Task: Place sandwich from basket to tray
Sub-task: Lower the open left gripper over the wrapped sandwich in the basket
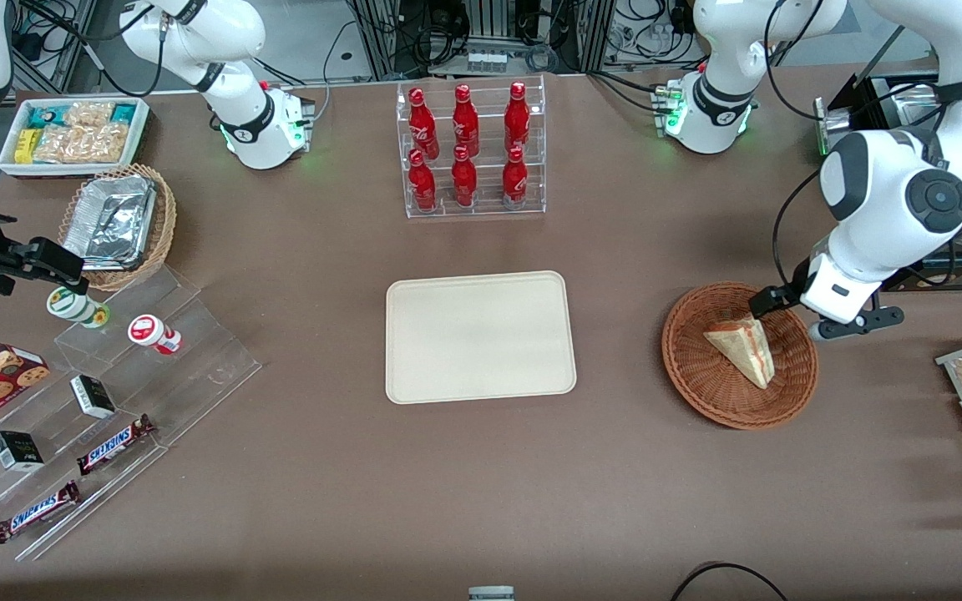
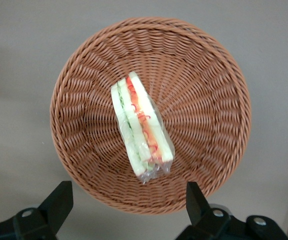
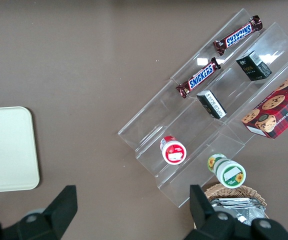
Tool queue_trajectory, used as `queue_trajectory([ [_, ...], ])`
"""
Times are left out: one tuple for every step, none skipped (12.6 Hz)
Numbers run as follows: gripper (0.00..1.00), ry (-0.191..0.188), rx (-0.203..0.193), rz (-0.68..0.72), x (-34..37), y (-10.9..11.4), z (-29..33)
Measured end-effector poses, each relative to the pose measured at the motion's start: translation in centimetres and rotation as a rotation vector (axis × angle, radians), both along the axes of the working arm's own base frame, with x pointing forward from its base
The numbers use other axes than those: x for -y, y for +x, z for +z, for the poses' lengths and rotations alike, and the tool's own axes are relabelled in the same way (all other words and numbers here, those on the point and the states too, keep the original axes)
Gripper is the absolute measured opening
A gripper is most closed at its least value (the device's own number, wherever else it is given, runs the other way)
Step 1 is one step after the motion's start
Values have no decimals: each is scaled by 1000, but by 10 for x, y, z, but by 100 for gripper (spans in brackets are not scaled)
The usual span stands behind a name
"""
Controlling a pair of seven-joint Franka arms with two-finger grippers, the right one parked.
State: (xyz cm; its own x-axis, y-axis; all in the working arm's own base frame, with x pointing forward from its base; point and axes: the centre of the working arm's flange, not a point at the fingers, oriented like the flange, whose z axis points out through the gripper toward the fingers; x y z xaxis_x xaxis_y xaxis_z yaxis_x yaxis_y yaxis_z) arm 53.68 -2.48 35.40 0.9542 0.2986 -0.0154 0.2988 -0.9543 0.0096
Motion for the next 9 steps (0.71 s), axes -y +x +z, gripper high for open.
queue_trajectory([
  [100,1,-2,77,1,2,-7],
  [100,2,-1,157,3,4,-14],
  [100,3,-4,227,4,5,-22],
  [100,3,-3,286,5,7,-29],
  [100,2,3,343,5,9,-35],
  [100,2,7,393,6,11,-40],
  [100,0,11,426,7,12,-43],
  [100,-1,14,442,9,14,-46],
  [100,-2,16,453,11,15,-49],
])
